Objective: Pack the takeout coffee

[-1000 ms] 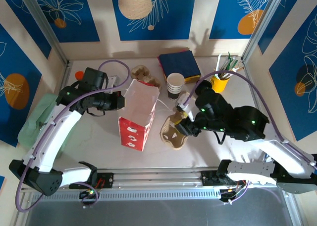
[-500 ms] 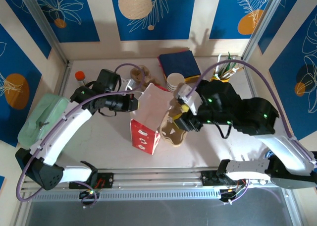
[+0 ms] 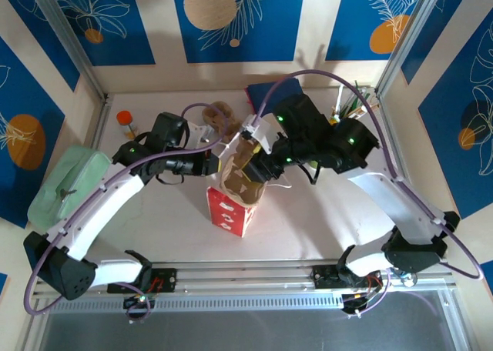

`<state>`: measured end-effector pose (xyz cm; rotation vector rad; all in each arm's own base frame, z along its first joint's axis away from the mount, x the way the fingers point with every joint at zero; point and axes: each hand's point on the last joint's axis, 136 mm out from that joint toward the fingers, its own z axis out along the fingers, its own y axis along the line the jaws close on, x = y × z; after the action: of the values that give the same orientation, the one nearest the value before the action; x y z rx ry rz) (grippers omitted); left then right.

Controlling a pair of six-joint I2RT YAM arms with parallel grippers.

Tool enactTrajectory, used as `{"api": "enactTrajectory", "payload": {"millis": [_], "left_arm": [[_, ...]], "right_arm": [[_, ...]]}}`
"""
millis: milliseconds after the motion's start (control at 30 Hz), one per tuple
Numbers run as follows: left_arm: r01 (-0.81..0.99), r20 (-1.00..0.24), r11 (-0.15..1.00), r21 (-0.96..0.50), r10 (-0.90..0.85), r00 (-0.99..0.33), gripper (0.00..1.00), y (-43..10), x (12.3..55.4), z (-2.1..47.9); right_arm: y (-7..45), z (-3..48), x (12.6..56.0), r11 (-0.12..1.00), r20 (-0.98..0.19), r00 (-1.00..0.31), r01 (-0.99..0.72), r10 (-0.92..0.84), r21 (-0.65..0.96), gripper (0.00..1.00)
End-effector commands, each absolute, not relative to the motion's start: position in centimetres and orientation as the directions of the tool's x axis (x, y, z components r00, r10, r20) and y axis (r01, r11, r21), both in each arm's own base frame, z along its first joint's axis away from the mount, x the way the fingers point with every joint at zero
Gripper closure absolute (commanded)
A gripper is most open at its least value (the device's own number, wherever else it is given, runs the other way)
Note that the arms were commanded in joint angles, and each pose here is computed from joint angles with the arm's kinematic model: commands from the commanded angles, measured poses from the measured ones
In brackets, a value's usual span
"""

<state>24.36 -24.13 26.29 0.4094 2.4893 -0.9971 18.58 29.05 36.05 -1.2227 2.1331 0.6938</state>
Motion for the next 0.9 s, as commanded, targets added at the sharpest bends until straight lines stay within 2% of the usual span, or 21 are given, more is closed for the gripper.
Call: {"api": "enactTrajectory", "payload": {"millis": [0,200,400,867], "left_arm": [[0.489,-0.540,0.641,-0.591,0.137,-0.831,1.00,-24.9,23.6,27.4],[0.505,-0.546,0.605,-0.616,0.135,-0.827,1.00,-25.5,23.5,27.6],[0.506,-0.549,0.605,-0.615,0.133,-0.825,1.00,-25.5,23.6,27.5],[0.517,-0.548,0.601,-0.610,0.152,-0.823,1.00,-25.6,23.4,27.4]], "right_arm": [[30.3,36.5,18.4,0.368,-0.715,-0.384,-0.911,-0.585,0.188,0.54],[31.0,35.0,19.0,0.301,-0.693,-0.403,-0.914,-0.597,0.272,0.54],[30.8,32.8,20.5,0.366,-0.628,-0.470,-0.882,-0.621,0.298,0.54],[29.5,27.6,22.1,0.443,-0.520,-0.533,-0.846,-0.668,0.298,0.54]]}}
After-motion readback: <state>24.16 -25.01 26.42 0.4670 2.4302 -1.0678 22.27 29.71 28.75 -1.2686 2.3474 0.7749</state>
